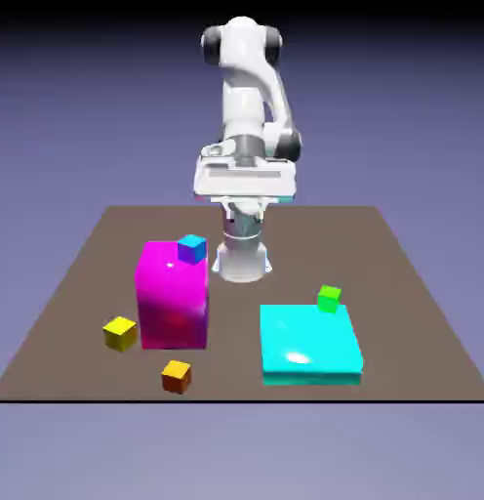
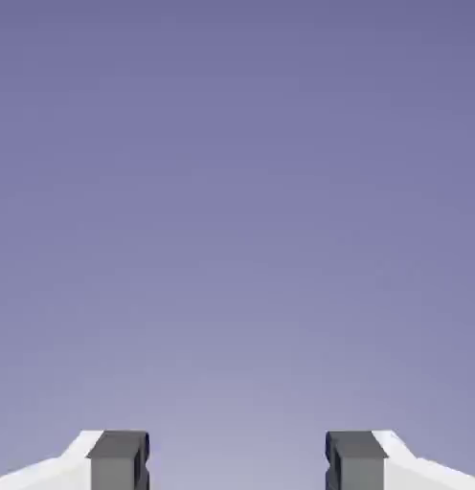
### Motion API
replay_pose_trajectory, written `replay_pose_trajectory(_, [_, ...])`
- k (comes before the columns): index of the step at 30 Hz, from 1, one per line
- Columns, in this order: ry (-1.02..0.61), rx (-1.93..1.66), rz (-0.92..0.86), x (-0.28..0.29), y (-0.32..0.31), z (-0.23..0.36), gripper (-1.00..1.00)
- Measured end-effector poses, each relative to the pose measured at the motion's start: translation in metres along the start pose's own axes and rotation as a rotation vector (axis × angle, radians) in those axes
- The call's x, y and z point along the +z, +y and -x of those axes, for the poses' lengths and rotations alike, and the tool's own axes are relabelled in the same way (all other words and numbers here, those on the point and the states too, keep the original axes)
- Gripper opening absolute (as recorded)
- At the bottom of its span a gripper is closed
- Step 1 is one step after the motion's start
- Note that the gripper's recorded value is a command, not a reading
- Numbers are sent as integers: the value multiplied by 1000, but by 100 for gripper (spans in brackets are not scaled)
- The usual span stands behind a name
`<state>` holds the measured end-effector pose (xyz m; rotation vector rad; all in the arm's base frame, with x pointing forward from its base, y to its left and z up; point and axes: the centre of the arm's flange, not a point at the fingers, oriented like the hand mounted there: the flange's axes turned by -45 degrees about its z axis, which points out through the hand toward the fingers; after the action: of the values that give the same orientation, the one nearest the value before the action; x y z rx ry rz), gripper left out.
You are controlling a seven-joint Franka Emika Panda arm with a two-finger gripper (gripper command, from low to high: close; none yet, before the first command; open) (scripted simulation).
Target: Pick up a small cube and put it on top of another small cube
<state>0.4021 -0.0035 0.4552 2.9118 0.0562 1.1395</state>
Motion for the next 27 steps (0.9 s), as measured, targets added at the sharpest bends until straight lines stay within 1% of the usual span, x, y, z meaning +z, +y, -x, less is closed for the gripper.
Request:
replay_pose_trajectory(7, [-296, 88, 27, 66, 57, -27, 0])
replay_pose_trajectory(13, [-546, 172, 39, 121, 116, -31, 0])
replay_pose_trajectory(20, [-833, 264, 31, 181, 182, -15, 0])
replay_pose_trajectory(27, [-1114, 362, 6, 230, 246, 21, 0])
